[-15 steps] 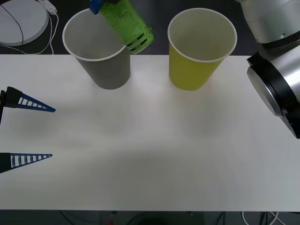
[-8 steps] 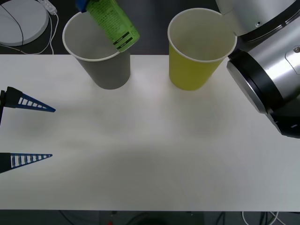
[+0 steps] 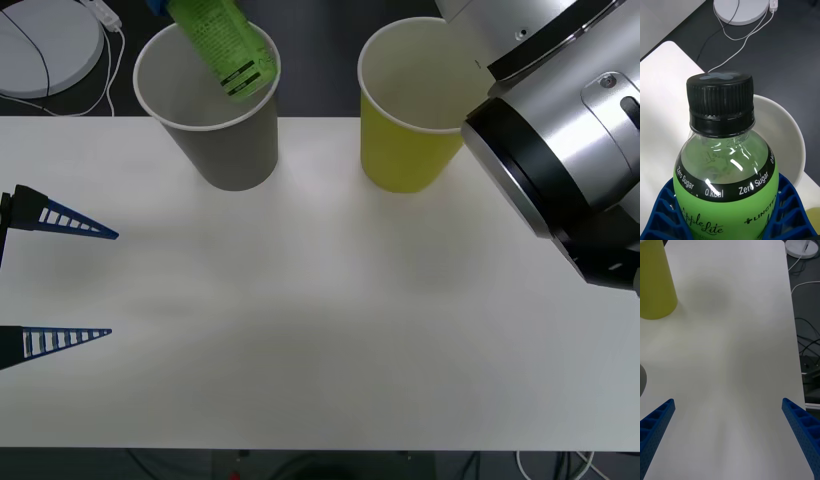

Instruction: Put the can into the green bin and the plastic bottle into the gray bin

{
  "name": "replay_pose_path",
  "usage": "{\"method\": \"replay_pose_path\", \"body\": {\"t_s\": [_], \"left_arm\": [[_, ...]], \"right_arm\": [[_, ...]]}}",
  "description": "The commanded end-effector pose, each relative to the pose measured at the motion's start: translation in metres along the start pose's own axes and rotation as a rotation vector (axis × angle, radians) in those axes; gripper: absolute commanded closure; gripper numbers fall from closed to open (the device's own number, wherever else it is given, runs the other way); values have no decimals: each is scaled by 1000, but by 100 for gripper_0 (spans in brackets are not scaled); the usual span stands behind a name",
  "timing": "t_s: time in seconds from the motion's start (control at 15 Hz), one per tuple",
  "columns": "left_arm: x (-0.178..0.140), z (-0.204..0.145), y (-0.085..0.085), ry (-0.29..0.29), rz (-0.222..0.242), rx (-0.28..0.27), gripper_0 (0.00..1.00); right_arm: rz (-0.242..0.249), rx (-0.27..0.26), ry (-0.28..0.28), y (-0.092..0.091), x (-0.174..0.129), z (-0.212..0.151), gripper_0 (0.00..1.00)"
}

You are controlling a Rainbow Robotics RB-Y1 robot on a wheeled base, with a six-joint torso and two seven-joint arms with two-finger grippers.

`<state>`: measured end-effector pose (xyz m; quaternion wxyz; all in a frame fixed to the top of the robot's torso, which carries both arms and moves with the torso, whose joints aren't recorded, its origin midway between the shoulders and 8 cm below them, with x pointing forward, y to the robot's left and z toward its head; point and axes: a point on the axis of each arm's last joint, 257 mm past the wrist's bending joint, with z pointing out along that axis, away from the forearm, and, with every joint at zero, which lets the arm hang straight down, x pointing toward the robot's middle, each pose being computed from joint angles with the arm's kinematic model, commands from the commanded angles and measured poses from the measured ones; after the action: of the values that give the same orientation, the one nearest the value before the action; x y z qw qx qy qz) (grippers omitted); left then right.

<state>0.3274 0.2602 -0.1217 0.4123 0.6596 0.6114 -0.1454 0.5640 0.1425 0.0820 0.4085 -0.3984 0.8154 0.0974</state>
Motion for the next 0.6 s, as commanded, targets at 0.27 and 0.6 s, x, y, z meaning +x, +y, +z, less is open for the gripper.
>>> {"method": "replay_pose_path", "body": {"t_s": [0.27,0.6], "left_arm": [[0,0,0,0,0,0,0],[0,0,0,0,0,0,0]], "right_arm": [[21,12,-51,-5,-13,10,100],[20,24,-76,-8,-18,14,100]]}}
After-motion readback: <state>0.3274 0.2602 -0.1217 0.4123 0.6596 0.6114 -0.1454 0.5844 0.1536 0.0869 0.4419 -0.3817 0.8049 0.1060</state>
